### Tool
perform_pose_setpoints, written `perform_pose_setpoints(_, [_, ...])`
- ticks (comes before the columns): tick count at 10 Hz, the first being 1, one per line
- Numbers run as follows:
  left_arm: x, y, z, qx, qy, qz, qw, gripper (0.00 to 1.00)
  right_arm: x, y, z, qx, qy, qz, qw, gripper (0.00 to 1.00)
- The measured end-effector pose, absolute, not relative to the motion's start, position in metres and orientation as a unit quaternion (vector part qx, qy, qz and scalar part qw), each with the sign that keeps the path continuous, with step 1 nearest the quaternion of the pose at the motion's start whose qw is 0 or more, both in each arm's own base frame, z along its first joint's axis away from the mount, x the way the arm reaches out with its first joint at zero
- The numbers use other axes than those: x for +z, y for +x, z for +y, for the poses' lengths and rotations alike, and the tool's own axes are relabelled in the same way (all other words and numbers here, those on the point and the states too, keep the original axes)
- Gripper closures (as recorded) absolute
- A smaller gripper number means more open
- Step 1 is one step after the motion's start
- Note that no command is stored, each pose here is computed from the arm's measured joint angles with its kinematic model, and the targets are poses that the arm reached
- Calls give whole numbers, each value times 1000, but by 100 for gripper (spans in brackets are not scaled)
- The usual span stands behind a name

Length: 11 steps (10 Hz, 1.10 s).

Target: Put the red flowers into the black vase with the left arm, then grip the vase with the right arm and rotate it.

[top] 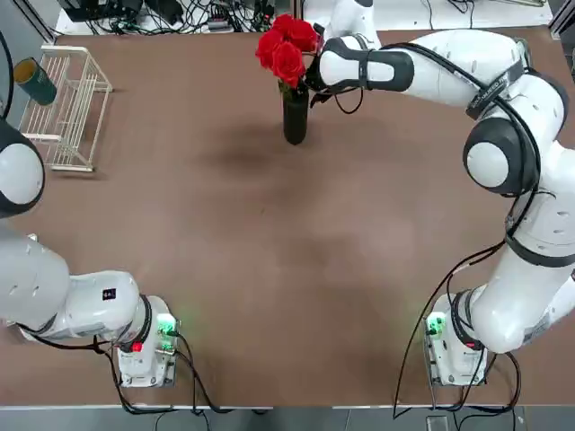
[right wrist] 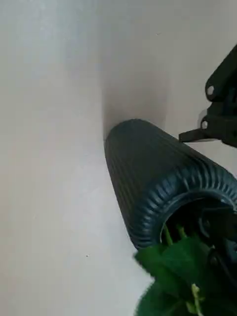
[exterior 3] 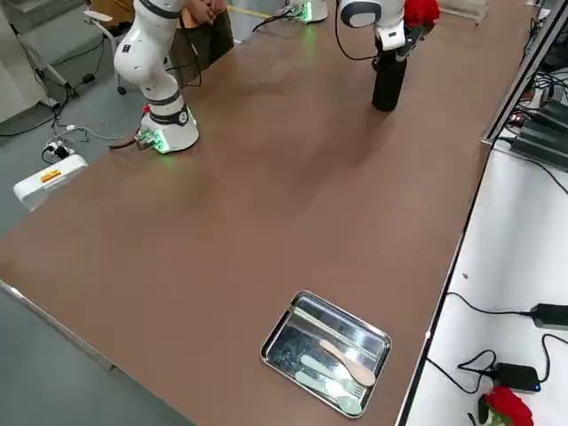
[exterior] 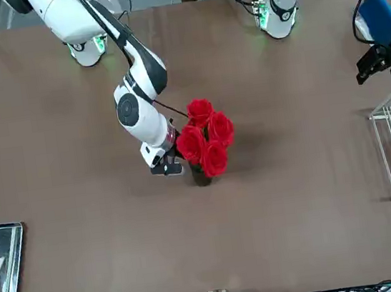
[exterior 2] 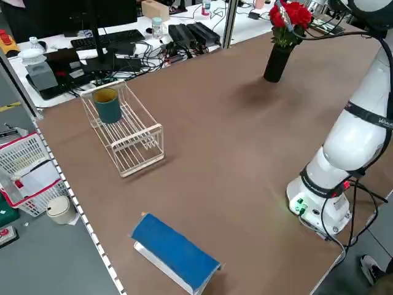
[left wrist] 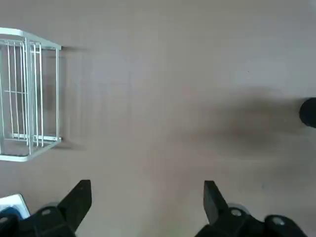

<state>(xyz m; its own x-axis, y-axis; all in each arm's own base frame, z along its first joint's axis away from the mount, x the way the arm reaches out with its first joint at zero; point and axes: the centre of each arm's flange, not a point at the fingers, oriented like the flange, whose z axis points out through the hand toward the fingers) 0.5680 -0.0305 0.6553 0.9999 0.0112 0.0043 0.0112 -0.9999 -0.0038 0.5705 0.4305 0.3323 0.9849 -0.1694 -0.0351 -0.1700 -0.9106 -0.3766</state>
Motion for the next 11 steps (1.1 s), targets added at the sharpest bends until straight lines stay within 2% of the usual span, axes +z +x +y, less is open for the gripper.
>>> perform_pose_setpoints(2, [657, 570, -31, -12, -1000, -6, 1, 0, 333, 570, 432, 1, -977, 86, 193, 57])
perform_pose_setpoints(5, [658, 571, -31, -19, -1000, -5, 1, 0, 335, 569, 434, -1, -978, 82, 194, 64])
perform_pose_setpoints(11, [659, 572, -31, -21, -1000, -5, 1, 0, 345, 571, 434, 6, -985, 55, 163, 64])
